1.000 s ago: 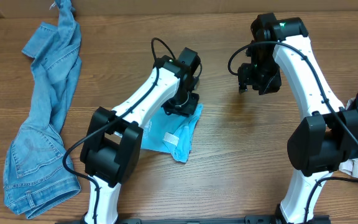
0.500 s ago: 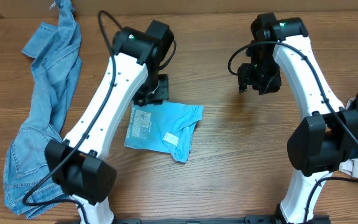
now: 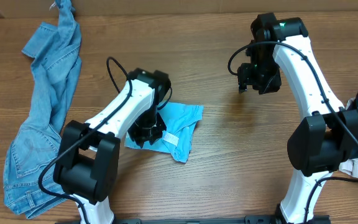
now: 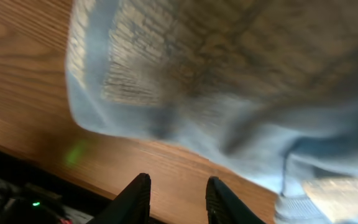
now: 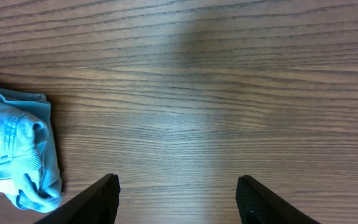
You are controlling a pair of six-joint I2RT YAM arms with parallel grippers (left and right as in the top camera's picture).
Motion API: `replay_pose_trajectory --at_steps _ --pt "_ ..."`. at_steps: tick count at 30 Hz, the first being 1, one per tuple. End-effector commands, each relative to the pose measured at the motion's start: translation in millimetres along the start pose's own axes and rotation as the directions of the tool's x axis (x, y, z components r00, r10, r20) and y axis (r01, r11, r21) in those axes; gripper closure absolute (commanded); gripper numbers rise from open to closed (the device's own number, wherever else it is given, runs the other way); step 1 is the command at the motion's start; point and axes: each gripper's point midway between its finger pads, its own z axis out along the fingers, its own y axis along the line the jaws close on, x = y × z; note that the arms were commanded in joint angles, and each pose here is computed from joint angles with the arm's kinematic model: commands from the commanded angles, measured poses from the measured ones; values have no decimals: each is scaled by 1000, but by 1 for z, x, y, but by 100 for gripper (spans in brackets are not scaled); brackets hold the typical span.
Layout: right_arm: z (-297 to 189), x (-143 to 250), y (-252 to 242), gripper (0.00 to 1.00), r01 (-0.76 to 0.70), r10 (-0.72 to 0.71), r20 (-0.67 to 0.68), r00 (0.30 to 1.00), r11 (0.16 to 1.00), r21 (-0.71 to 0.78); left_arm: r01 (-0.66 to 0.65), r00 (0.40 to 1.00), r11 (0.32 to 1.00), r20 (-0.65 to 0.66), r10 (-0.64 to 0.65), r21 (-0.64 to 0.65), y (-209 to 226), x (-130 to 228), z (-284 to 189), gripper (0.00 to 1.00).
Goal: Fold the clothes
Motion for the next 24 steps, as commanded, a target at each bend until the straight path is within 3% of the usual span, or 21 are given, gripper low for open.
replay_pose_trajectory --at_steps 1,4,6,8,11,18,20,22,24 --pt "-12 0 1 36 14 -14 37 999 1000 -3 123 992 992 -33 -122 13 5 -2 22 66" --pt "-12 0 1 36 14 -14 36 999 1000 -3 169 986 984 -11 -168 49 10 -19 41 66" --pt "-12 0 1 36 14 -14 36 999 1000 -4 172 981 983 83 -177 67 11 -44 41 65" --pt "-12 1 2 36 14 -13 34 999 1000 -7 86 971 988 210 -112 127 -3 -74 35 60" --pt "-12 2 1 36 13 -13 27 1000 1000 -5 -56 923 978 384 -27 203 -30 -113 18 57" --pt "-12 2 7 34 27 -26 27 999 999 -39 -25 830 969 545 -116 245 -16 -173 -14 60" --pt "-13 0 21 32 96 -92 43 995 989 -116 -67 814 972 575 -78 227 -12 -184 -32 57" --pt "-22 -1 59 22 286 -262 117 958 905 -316 -74 813 975 579 -62 207 -3 -189 -61 55" --pt "-31 -3 79 14 398 -345 199 917 823 -405 -64 826 975 560 -69 214 6 -187 -88 51"
